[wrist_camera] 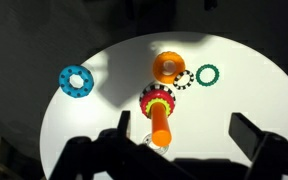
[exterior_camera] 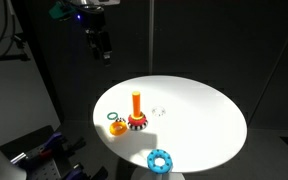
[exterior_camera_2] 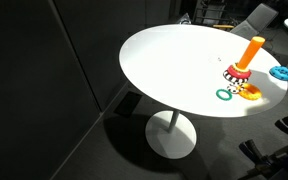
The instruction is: Put the black and white ring on the stack
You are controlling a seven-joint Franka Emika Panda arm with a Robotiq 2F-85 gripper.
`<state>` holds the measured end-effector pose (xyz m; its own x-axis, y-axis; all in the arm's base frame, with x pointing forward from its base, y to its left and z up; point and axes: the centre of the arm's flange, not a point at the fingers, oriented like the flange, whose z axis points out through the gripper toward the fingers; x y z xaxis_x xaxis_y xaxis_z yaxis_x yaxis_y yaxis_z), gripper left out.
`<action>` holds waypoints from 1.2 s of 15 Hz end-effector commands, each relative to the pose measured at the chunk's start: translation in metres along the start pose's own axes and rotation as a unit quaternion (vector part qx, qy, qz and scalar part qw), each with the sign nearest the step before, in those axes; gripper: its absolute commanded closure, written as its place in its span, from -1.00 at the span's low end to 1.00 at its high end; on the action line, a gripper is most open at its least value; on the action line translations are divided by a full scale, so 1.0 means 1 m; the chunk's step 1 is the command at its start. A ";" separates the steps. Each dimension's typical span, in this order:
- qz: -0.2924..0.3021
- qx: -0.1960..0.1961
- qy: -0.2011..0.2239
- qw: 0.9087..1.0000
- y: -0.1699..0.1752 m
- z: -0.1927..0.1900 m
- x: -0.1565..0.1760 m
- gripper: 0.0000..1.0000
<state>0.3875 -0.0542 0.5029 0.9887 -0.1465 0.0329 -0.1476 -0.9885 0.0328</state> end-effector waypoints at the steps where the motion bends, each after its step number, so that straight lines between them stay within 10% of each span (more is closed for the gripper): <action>1: -0.004 0.020 0.008 1.000 0.004 0.027 0.001 -1.00; 18: 0.003 0.010 -0.019 1.000 -0.005 0.061 0.007 -1.00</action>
<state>0.3905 -0.0543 0.4484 0.9889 -0.1484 -0.0038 -0.1484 -0.9889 -0.0083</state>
